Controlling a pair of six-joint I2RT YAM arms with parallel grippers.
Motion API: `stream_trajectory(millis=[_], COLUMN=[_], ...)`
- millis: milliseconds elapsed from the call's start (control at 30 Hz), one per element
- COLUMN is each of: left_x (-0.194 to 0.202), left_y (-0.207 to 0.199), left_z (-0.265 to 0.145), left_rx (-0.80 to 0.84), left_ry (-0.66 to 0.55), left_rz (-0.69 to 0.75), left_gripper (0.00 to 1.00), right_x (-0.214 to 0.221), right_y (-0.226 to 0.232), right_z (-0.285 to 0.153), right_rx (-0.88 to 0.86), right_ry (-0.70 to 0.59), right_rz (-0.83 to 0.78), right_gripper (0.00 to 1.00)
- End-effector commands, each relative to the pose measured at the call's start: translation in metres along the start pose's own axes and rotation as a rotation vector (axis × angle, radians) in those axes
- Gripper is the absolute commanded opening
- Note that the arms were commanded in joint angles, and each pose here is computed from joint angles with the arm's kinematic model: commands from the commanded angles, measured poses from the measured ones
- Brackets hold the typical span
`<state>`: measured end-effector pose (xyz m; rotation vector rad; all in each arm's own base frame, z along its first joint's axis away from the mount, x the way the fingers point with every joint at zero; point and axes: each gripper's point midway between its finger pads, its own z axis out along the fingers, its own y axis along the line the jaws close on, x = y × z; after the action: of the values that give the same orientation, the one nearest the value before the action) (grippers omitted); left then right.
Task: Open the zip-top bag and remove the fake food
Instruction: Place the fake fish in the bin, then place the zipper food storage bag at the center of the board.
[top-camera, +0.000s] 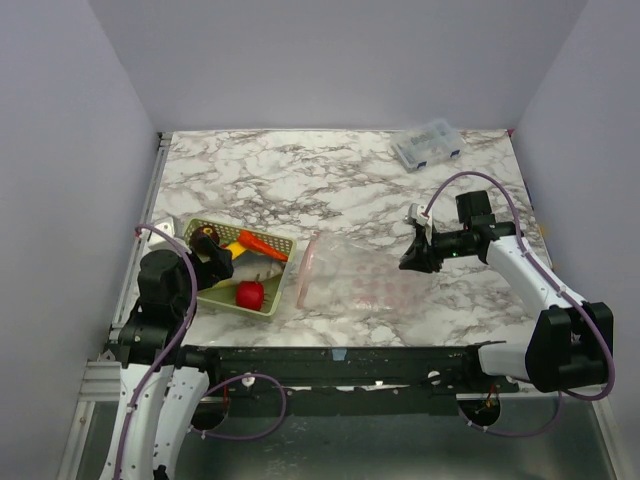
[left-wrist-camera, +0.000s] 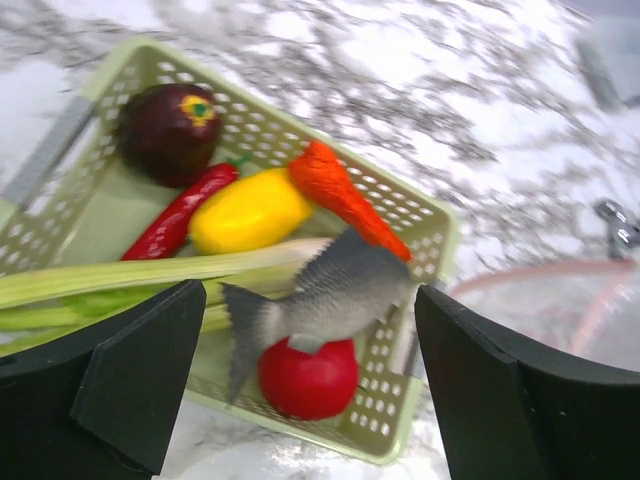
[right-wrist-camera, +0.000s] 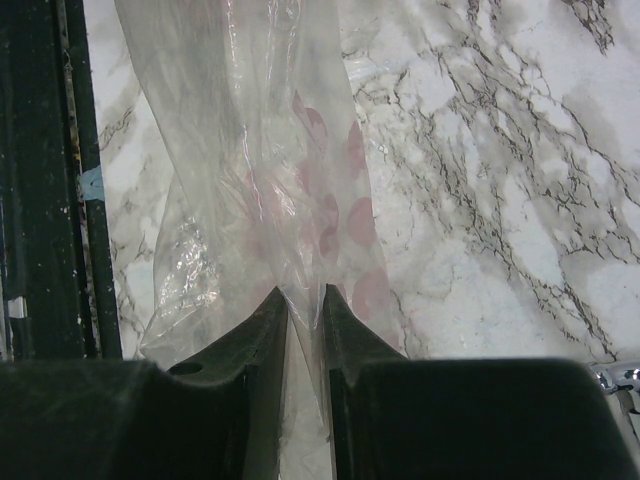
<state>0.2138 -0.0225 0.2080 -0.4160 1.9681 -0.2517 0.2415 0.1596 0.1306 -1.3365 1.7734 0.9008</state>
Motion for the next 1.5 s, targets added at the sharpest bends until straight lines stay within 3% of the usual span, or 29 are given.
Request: stream_trajectory(millis=[0,133,433,700,1067,1200,1267,1300,1367,1400,1433,1467], left_x=[-0.002,-0.001,0.005,0.006,0.010,0.015,0.018,0.019,0.020,0.020,0.019,0.017], left_y=[-0.061,-0.080,-0.101,-0.106,-0.115,-0.119,-0.122,-0.122,-0.124,-0.124,-0.125,-0.126], left_z=[-0.026,-0.035,-0.046,-0.052,-0.057,-0.059,-0.060,-0.060,-0.062,-0.062,-0.064,-0.066], left_rx=[0.371,0.480,0.632,0.667,0.732,0.770,0.790,0.795,0.804,0.806,0.807,0.809], left_ry=[0.027,0.044,0.051,0.060,0.069,0.092,0.106,0.117,0.128,0.133,0.137,0.137], left_rz=[0.109,0.095,0.100,0.099,0.010,-0.019,-0.031,-0.037,-0.039,-0.039,-0.035,-0.029], left_gripper=[0.90,0.95,0.98,0.99,0.98,0.99,0.99,0.99,0.99,0.99,0.99,0.98], right_x=[-0.003,-0.015,-0.041,-0.046,0.006,0.028,0.037,0.040,0.044,0.044,0.041,0.036], right_y=[0.001,-0.001,-0.025,-0.059,-0.140,-0.176,-0.189,-0.194,-0.199,-0.199,-0.199,-0.201], right_z=[-0.003,-0.012,-0.046,-0.058,-0.055,-0.056,-0.056,-0.056,-0.055,-0.056,-0.059,-0.064], right_rx=[-0.001,0.014,0.147,0.281,0.355,0.436,0.468,0.476,0.479,0.479,0.485,0.504], right_ry=[-0.011,-0.059,-0.167,-0.142,-0.060,-0.011,0.015,0.024,0.036,0.040,0.041,0.040], right_rz=[-0.003,0.007,0.077,0.216,0.550,0.605,0.622,0.628,0.644,0.641,0.634,0.618], right_gripper=[0.20,0.20,0.18,0.19,0.19,0.21,0.27,0.35,0.63,0.71,0.91,1.00])
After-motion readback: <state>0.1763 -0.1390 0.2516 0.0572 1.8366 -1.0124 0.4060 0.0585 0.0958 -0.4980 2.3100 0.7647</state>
